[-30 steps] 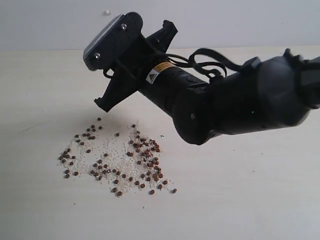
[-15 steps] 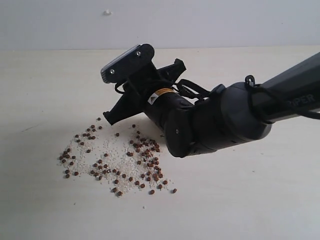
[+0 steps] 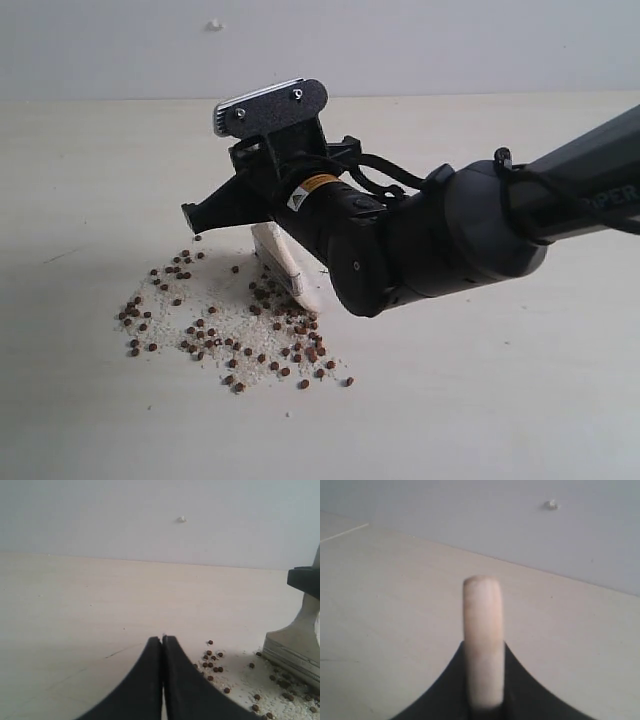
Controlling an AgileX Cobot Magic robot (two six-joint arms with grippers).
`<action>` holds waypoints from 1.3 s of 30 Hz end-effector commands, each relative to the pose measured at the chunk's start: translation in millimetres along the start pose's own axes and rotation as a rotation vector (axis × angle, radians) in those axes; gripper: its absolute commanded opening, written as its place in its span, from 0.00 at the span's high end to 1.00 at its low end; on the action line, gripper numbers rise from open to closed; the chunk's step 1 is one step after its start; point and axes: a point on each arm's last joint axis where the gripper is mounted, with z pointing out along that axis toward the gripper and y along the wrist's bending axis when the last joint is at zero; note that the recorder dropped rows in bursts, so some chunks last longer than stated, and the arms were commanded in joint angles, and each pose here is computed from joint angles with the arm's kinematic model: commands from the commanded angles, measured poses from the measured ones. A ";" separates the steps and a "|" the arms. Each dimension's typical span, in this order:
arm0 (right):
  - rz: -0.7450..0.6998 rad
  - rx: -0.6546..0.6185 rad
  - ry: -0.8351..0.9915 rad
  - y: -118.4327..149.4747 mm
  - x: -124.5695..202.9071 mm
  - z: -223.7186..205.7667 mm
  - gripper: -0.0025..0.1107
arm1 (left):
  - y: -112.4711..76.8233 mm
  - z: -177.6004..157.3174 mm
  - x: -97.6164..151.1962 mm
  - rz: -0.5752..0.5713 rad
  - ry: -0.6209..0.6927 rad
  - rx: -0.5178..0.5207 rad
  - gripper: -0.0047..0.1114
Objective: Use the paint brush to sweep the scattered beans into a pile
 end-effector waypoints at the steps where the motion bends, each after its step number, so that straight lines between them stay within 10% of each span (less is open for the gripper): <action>1: -0.052 0.015 -0.029 -1.4 -11.2 -4.2 0.98 | -0.6 -0.4 -0.7 -0.013 -0.008 0.008 0.96; 13: -0.310 0.059 -0.182 -9.1 -69.5 -32.4 0.98 | -0.6 -0.4 -0.7 -0.013 -0.008 0.008 0.96; 24: -0.538 -0.098 -0.128 6.5 -15.3 5.7 0.98 | -0.6 -0.4 -0.7 -0.013 -0.008 0.008 0.96; 39: -0.394 -0.258 0.042 21.2 -11.6 12.1 0.98 | -0.6 -0.4 -0.7 -0.013 -0.008 0.008 0.96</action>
